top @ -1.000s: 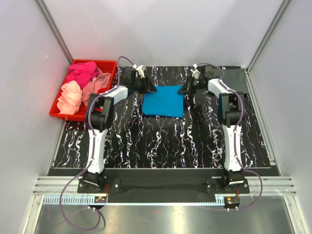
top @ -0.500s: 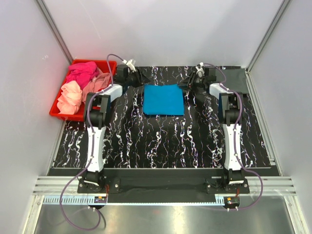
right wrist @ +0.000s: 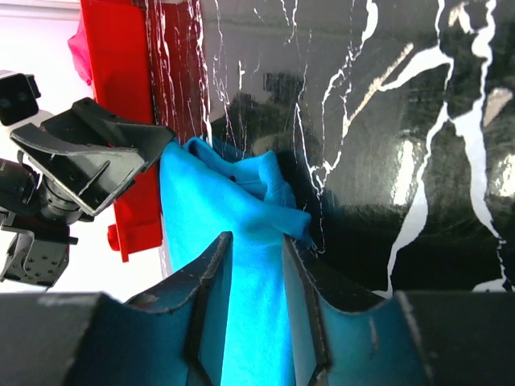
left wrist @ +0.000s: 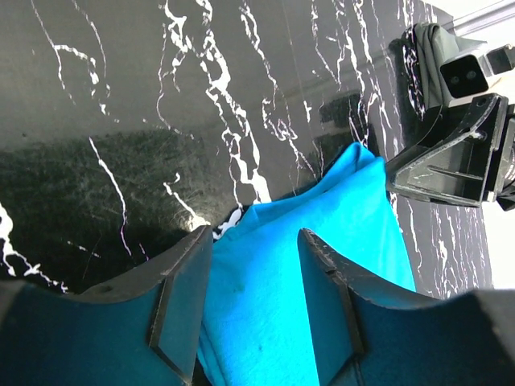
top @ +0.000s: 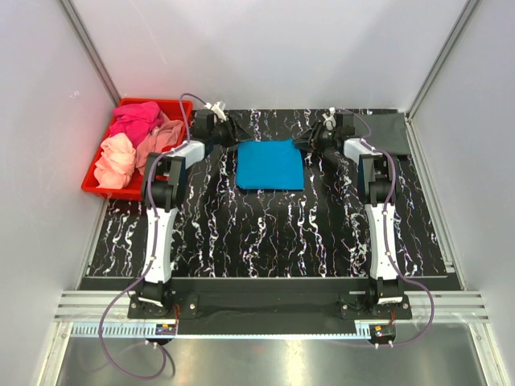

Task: Fold and stack the t-shirts
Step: Fold the tshirt

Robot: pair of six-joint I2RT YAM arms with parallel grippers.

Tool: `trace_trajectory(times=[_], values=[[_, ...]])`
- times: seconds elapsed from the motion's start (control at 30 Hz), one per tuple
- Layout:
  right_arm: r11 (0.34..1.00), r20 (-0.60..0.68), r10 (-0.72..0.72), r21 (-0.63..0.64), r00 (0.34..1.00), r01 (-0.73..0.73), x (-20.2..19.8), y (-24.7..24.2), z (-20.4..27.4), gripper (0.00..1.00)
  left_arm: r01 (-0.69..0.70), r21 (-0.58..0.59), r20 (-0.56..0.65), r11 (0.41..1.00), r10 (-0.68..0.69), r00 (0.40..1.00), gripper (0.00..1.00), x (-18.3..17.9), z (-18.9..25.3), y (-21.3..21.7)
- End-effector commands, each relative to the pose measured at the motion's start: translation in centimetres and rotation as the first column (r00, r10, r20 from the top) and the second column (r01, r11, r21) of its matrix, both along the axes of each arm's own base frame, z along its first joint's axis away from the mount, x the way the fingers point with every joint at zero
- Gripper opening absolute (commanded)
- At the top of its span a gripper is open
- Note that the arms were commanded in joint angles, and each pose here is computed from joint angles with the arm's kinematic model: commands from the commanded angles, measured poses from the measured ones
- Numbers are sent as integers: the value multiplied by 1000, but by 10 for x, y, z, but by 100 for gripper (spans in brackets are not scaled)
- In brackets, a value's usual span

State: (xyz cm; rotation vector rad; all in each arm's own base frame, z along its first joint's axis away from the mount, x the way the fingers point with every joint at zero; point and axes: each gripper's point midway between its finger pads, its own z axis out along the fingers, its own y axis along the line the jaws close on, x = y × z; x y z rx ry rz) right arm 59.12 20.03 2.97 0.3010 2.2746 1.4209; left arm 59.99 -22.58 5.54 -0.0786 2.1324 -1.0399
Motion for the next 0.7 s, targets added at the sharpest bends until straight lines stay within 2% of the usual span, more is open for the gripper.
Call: trace_trajectory(times=[0.0,0.13,0.17,0.23,0.27,0.37,0.4,0.43,0.5,0.67], values=[[1000,12,-10,-10,1000,10,5,-2,10,42,-3,7,115,1000,2,993,53,13,56,2],[999,94,33,-33,995,-30,0,-2,45,51,-46,48,179,998,36,983,56,11,109,22],[997,153,50,-63,987,-41,0,-5,63,52,-55,56,220,997,42,975,56,6,137,26],[993,153,61,-108,986,-45,-6,-8,70,57,-83,103,209,991,60,976,56,-5,144,30],[989,195,74,-143,978,-46,-7,-13,81,58,-82,111,239,990,53,970,56,-15,166,29],[976,208,94,-212,974,-49,-14,-20,84,62,-67,177,213,982,29,977,57,-48,155,18],[973,208,104,-224,973,-56,-15,-21,83,66,-66,183,261,981,16,965,57,-60,174,8],[971,192,112,-229,975,-67,-18,-22,80,68,-53,203,222,978,7,975,57,-74,153,5],[966,203,134,-247,970,-81,-18,-22,76,68,-50,216,207,975,4,978,57,-91,150,-5],[960,179,156,-260,971,-106,-8,-23,48,68,-20,225,44,974,10,999,57,-119,94,-6]])
